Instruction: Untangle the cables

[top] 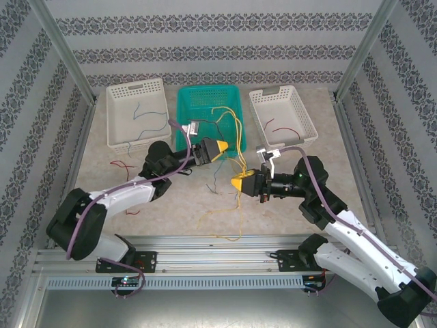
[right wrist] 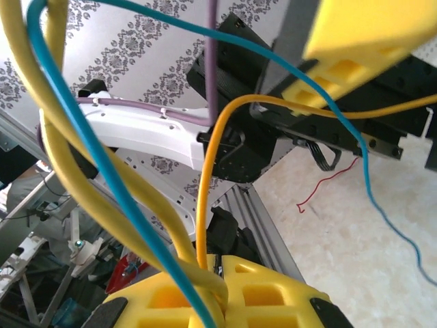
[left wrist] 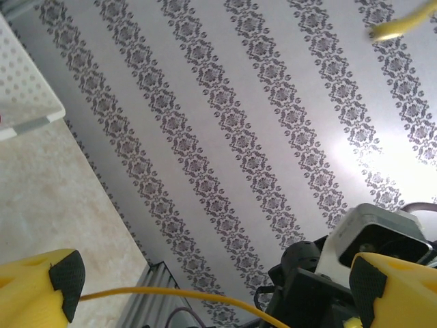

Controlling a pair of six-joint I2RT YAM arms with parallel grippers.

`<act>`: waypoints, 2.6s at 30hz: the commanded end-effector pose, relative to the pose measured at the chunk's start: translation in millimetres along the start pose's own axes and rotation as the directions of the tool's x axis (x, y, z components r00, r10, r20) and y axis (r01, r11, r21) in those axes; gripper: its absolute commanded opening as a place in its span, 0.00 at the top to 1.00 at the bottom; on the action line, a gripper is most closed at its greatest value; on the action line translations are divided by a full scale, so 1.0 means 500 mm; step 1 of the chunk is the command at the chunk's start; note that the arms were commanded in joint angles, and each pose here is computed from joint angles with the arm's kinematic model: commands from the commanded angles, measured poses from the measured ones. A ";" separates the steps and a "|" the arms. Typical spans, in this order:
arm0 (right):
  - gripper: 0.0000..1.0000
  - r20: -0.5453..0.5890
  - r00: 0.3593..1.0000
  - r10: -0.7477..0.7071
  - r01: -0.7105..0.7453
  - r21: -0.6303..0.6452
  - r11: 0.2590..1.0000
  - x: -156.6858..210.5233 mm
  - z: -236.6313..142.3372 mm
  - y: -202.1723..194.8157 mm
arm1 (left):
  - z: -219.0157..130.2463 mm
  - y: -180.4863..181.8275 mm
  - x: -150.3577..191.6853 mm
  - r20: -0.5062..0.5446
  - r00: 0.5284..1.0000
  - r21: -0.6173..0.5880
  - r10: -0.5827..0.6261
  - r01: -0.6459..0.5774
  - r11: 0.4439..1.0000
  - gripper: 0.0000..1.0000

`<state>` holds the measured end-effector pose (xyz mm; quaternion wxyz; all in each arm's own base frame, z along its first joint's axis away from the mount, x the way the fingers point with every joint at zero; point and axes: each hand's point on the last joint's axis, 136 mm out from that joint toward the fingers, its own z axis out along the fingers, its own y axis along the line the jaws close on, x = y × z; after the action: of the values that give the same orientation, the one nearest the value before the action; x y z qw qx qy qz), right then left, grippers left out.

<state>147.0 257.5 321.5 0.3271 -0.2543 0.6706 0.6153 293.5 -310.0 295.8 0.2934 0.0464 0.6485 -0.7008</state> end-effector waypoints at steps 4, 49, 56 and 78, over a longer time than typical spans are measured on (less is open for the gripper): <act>1.00 0.016 0.998 -0.055 0.054 0.039 0.998 -0.005 0.005 -0.017 | 0.000 -0.062 0.006 -0.009 1.000 0.145 0.013 -0.012 0.989 0.02; 0.94 -0.003 0.952 0.306 -0.205 0.736 0.645 0.114 -0.088 -0.353 | -0.081 -0.010 0.107 -0.165 0.981 -0.086 0.105 -0.120 0.989 0.85; 0.68 -0.004 0.941 0.339 -0.193 0.815 0.546 0.128 -0.109 -0.389 | -0.139 0.011 0.093 -0.241 0.951 -0.348 0.192 -0.269 0.898 0.70; 0.46 -0.204 0.949 0.239 0.035 0.825 0.564 -0.035 -0.002 -0.404 | -0.289 0.068 0.016 -0.305 0.915 -0.696 0.263 -0.403 0.594 0.47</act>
<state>296.6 208.3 198.6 0.2766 -0.0793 0.9354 0.2057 257.4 -194.3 236.4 0.3313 0.1057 0.8780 -0.3288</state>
